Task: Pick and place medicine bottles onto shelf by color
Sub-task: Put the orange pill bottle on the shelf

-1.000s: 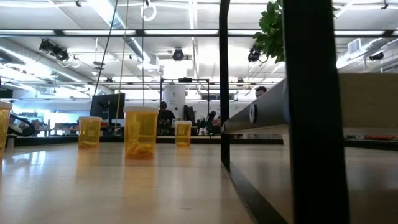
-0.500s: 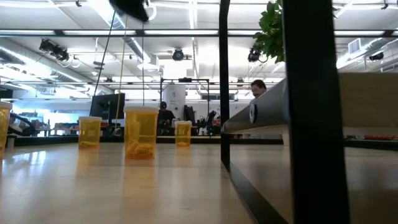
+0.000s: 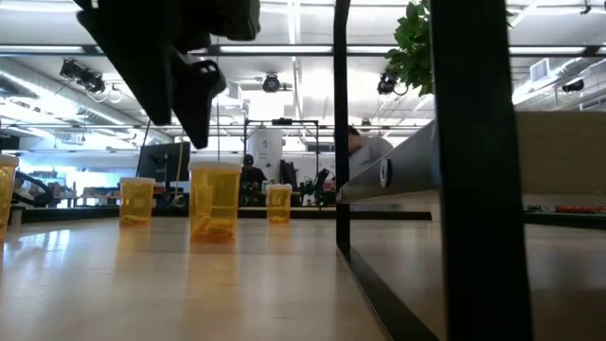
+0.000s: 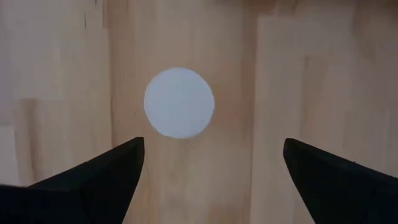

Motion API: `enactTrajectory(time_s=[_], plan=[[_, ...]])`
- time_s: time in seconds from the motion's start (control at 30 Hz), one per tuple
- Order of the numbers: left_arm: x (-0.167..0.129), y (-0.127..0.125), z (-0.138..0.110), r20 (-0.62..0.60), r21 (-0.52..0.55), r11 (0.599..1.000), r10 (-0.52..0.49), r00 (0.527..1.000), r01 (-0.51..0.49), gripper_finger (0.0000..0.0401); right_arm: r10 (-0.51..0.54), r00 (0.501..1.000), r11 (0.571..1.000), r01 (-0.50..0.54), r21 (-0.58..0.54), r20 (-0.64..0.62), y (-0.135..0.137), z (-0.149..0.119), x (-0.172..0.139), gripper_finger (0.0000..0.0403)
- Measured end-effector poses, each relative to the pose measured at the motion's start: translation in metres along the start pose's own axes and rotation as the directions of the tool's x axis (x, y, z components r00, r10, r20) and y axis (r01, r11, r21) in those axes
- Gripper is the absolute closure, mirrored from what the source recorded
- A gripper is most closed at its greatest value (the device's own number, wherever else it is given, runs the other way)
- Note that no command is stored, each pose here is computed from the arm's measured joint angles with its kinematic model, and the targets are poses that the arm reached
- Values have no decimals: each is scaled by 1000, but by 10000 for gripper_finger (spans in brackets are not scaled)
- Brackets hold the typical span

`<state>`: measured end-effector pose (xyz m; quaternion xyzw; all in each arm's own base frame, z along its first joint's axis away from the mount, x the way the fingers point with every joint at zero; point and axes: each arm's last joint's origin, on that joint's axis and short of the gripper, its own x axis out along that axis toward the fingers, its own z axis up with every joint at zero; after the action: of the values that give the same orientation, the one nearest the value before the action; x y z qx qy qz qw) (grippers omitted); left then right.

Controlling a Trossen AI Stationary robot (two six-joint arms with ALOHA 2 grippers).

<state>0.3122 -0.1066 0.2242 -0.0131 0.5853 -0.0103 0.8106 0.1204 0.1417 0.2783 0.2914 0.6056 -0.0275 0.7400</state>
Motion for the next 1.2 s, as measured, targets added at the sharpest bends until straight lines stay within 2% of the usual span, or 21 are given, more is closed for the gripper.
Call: enactTrajectory(time_s=[0.23,0.37,0.5,0.6,1.2], plan=[[3,9,9,63,-28,999,44,997,-42,10,-8,999,1000,8,21,31,0,1,0,92],[11,17,11,53,-48,999,-14,999,16,10,-15,998,1000,13,27,58,0,2,0,92],[21,19,10,42,-17,999,-35,998,36,16,-18,997,999,16,33,70,0,2,0,92],[28,22,6,8,-22,999,-41,999,41,20,-18,997,999,15,41,72,0,2,0,92],[49,21,11,9,-13,999,-48,999,48,66,-22,995,998,16,61,95,0,3,0,92]])
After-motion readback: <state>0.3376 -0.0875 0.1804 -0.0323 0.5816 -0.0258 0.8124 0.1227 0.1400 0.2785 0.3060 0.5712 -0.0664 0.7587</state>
